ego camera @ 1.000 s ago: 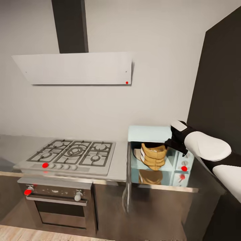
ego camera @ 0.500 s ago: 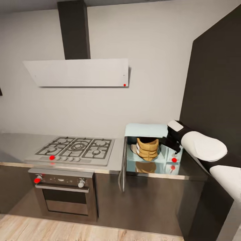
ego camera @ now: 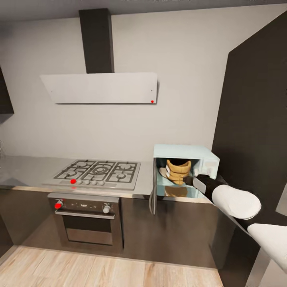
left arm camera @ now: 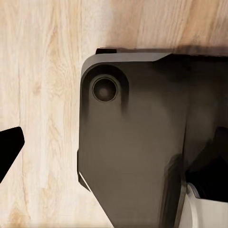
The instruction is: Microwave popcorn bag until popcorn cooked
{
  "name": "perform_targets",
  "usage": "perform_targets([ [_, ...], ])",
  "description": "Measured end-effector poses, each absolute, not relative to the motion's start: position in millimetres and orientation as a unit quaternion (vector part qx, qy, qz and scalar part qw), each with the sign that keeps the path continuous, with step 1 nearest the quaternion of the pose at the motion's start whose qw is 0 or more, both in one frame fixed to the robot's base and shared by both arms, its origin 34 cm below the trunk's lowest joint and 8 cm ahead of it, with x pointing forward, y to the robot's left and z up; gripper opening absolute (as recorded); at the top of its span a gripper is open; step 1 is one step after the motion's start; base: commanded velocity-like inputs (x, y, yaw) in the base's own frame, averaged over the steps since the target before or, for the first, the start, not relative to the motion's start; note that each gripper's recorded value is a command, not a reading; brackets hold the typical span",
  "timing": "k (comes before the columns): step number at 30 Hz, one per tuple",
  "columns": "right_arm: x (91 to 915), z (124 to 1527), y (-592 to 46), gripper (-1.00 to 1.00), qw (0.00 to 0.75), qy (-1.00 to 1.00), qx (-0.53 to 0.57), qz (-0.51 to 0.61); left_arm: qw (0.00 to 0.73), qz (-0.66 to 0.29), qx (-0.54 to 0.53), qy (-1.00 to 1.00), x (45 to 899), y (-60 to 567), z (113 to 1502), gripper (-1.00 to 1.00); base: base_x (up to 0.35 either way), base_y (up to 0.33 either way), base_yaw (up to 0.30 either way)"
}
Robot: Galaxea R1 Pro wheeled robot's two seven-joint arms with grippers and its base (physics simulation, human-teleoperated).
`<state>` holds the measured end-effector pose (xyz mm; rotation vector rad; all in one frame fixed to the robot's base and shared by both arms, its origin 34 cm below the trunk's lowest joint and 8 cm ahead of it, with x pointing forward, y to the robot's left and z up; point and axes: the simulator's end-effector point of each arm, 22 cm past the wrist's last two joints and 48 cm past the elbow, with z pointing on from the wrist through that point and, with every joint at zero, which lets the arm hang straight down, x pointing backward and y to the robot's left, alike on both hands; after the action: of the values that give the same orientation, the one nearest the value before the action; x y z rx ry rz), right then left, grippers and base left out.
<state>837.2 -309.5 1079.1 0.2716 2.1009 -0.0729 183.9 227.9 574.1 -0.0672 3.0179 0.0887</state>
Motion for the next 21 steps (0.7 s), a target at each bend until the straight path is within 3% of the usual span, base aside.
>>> perform_targets([
  [6, 827, 1049, -285, 1.0, 0.629, 0.776, 0.043, 0.01, 0.061, 0.029, -0.022, 0.997, 184, 228, 574, 1.0, -0.038, 0.003, 0.0],
  [15, 807, 1067, -272, 1.0, 0.729, 0.684, -0.003, 0.018, 0.061, 0.029, -0.022, 0.997, 184, 228, 574, 1.0, -0.002, 0.0, 0.0],
  [21, 805, 1079, -263, 1.0, 0.748, 0.662, -0.022, 0.028, 0.061, 0.029, -0.022, 0.997, 184, 228, 574, 1.0, 0.01, 0.008, 0.0],
])
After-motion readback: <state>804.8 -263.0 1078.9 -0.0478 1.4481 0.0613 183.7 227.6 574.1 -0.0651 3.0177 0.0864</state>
